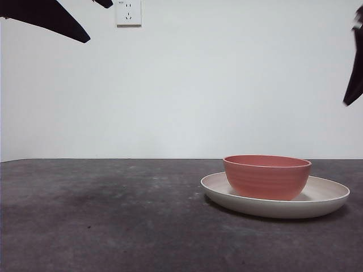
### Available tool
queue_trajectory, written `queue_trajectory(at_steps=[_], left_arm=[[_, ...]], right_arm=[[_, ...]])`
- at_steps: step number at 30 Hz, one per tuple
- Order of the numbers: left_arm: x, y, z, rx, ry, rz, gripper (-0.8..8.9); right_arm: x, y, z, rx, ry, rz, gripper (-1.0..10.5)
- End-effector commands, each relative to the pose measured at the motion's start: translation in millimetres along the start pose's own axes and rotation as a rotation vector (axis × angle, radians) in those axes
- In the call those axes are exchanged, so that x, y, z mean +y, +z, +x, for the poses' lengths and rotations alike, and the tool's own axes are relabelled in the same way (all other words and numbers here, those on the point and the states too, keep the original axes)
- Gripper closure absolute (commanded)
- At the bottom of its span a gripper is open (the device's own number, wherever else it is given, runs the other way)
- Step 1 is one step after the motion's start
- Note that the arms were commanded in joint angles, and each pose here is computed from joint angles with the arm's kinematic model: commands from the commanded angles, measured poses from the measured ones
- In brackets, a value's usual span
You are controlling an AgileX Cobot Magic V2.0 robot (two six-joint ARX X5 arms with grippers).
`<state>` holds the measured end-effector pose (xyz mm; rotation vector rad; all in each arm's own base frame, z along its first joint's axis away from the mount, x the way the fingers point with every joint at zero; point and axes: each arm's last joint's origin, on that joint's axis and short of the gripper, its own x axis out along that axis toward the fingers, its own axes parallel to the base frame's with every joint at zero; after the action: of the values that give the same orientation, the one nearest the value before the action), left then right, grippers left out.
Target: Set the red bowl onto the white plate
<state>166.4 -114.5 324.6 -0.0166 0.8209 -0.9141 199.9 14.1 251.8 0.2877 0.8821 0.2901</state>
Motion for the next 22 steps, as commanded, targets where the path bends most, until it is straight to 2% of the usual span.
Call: queue_trajectory(at_steps=[1,8,10,14,22], left_arm=[[-1,3,0,-0.010,-0.010,0.025,5.34],[-1,3,0,-0.012,-0.010,0.030,5.34],[-1,3,0,-0.012,-0.010,0.030,5.34],[-1,3,0,-0.013,-0.010,0.031,5.34],[-1,3,0,-0.018,-0.010,0.033,5.34]], right_arm=[[-11,7,20,0.037,0.018,0.054,5.9],[-31,12,66,0.105,0.047,0.095,5.9],[-35,12,75,0.114,0.047,0.099,6.3],[-40,11,89,0.132,0.050,0.106,6.7],[-47,8,108,0.158,0.074,0.118,6.9]])
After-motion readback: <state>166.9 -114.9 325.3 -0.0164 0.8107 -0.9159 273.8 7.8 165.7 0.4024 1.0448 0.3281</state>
